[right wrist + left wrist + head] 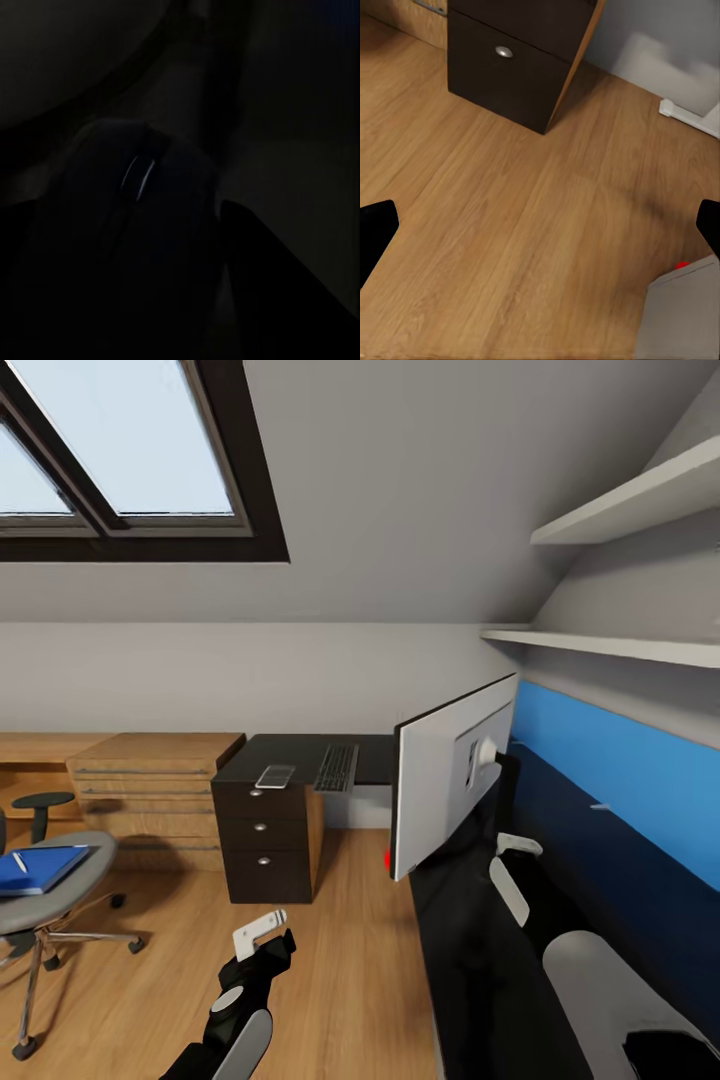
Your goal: In the bedroom, organize the workspace by keeping the computer under the desk, ensuring the monitor is on the desk, placing the keyboard on the desk next to the monitor, placing the mouse on the desk next to the keyboard, moving the folder from the swivel chair onto the desk next to the mouse, stacking the notebook on top of the folder with the pen on top of the notebook, and positioning the swivel chair next to the desk.
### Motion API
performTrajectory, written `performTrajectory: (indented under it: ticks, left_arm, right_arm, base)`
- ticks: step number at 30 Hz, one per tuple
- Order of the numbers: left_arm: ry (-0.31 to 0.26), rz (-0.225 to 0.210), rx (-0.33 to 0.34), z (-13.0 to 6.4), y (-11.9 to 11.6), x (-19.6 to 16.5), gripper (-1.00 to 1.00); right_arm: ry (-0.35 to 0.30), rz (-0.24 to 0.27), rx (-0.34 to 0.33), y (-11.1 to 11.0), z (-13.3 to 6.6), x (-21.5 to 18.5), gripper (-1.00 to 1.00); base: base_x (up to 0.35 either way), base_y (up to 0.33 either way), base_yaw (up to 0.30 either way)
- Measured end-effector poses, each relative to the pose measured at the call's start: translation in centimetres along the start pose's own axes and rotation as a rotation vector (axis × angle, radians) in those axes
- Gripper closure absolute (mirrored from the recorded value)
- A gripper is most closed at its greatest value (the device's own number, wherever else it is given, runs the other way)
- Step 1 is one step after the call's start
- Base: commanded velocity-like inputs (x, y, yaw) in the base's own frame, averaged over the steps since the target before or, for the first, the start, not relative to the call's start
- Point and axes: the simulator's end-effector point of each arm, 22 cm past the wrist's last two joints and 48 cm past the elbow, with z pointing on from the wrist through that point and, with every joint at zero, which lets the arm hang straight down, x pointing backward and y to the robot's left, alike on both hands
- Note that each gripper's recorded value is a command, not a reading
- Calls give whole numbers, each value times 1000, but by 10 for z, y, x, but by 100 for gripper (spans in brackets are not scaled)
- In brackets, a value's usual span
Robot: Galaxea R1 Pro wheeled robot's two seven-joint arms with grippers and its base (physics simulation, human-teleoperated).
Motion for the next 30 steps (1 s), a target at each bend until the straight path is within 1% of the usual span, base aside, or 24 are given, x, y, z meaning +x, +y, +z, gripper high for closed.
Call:
performTrajectory:
  ticks: [8, 10, 14, 16, 17, 18, 19, 20, 25, 30]
  left_arm:
    - [2, -1, 0, -6, -3, -11, -100]
    - [3, -1, 0, -8, -4, -14, -100]
    - [4, -1, -1, -11, -5, -20, -100]
    - [2, -1, -1, -13, -6, -23, -100]
    - [1, -1, -1, -13, -6, -23, -100]
    - [0, -1, -1, -13, -6, -23, -100]
    - [-1, 0, -2, -13, -6, -23, -100]
    - [-2, 0, -2, -13, -6, -24, -100]
    - [-3, -1, -2, -13, -6, -24, -100]
    - [-5, -2, -1, -14, -6, -25, -100]
  right_arm:
    - [-3, -2, -8, 6, -9, -8, 100]
    - [-17, 1, -17, 10, -14, -15, 100]
    - [-40, 5, -38, 16, -26, -7, 100]
    - [-80, 9, -58, 19, -40, -6, 100]
    - [-124, 20, -87, 25, -56, -5, 100]
    - [-135, 23, -94, 27, -61, -5, 100]
    - [-155, 31, -113, 33, -71, -4, 100]
    - [-161, 34, -119, 35, -73, -5, 100]
    - [-185, 43, -133, 39, -82, -11, 100]
    - [-192, 44, -134, 40, -84, -13, 100]
  base:
    - [-334, 0, 0]
    - [-336, 0, 0]
    - [-330, 0, 0]
    - [-210, 0, 0]
    - [-108, 0, 0]
    - [-44, 0, 0]
    - [-28, 0, 0]
    - [-23, 0, 0]
    - [-29, 9, 2]
    - [-210, 195, 143]
